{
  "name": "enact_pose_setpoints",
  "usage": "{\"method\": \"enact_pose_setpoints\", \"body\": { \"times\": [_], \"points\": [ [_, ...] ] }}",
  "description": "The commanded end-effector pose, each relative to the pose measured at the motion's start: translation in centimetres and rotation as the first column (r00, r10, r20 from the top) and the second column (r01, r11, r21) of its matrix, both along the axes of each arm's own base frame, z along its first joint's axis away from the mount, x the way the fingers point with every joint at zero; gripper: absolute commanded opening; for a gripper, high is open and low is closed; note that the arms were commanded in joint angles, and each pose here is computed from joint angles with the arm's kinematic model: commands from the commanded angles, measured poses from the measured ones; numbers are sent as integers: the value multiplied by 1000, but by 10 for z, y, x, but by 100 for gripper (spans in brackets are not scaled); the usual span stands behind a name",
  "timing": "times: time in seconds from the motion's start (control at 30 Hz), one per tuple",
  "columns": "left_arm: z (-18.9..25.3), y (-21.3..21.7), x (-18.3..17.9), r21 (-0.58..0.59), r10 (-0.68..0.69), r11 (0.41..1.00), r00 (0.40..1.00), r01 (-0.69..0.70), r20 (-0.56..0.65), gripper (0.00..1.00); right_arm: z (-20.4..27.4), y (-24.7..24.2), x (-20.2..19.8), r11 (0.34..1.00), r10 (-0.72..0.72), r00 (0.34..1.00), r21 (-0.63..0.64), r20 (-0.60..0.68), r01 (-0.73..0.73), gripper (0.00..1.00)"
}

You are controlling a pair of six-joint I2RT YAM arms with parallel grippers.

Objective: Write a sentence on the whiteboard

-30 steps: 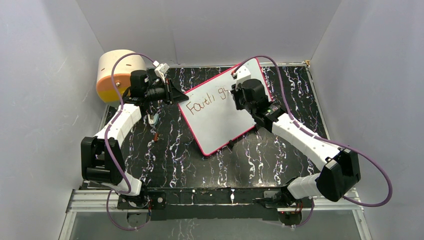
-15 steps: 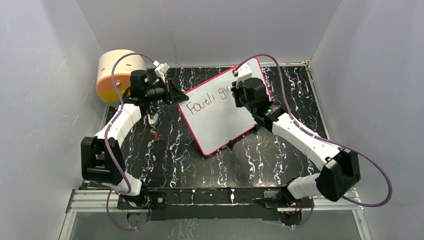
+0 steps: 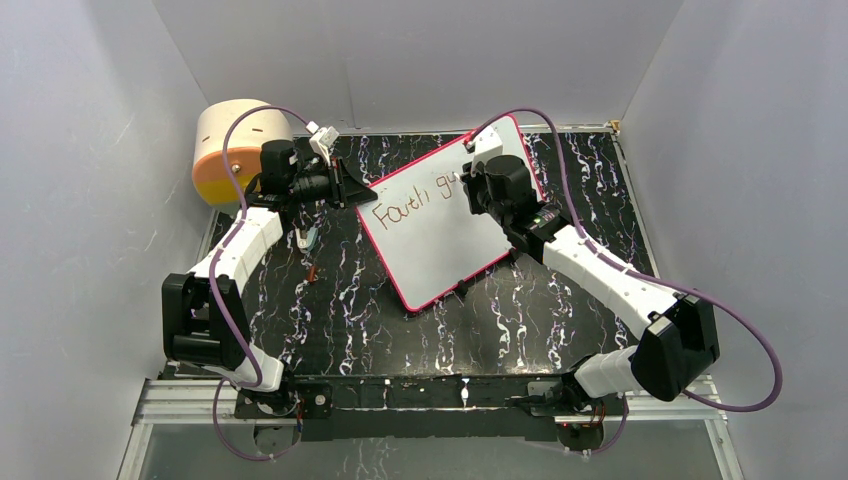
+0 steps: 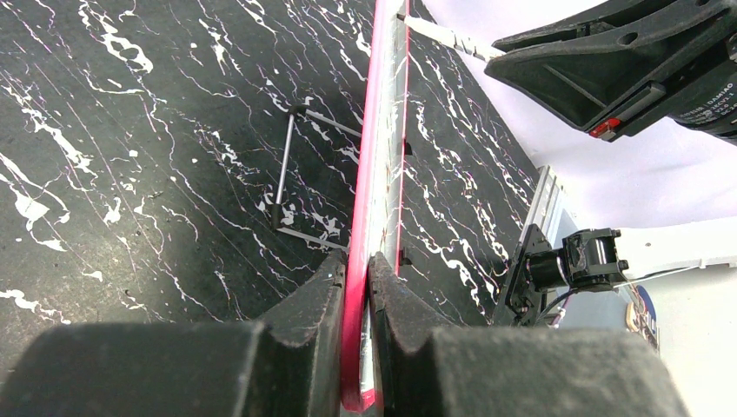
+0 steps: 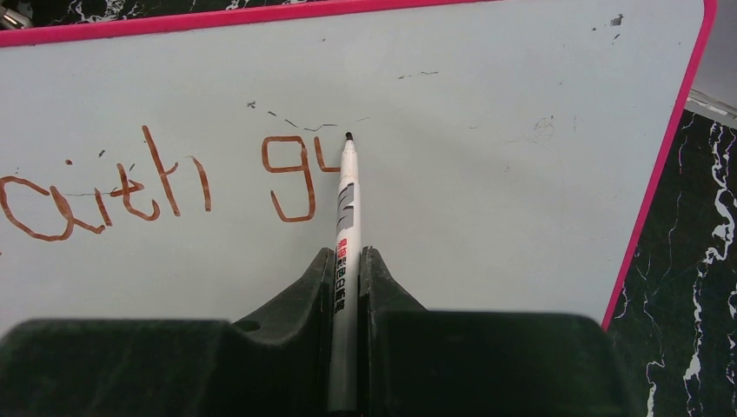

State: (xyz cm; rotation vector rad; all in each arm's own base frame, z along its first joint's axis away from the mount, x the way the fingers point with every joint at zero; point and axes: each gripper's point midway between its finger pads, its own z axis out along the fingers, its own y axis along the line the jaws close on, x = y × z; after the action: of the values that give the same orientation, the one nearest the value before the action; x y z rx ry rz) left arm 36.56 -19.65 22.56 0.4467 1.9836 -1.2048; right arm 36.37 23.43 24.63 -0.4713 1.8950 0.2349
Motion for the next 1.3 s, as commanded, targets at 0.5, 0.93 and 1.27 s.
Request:
{"method": "enact_pose_setpoints", "body": {
  "times": [0.5,0.93,1.27],
  "points": [
    [-35,0,-2,79,30,997,996,-23,-86,0,-1,-7,-8,1000,-2,1000,3,-30,2,0],
    [-36,0,-2,80,31,997,996,-24,-87,0,-5,-10,-13,1000,-6,999,-4,-48,6,0],
    [-36,0,-1,80,31,997,996,-24,-87,0,4,-15,-8,999,-41,999,10,-7,41,0]
  ]
}}
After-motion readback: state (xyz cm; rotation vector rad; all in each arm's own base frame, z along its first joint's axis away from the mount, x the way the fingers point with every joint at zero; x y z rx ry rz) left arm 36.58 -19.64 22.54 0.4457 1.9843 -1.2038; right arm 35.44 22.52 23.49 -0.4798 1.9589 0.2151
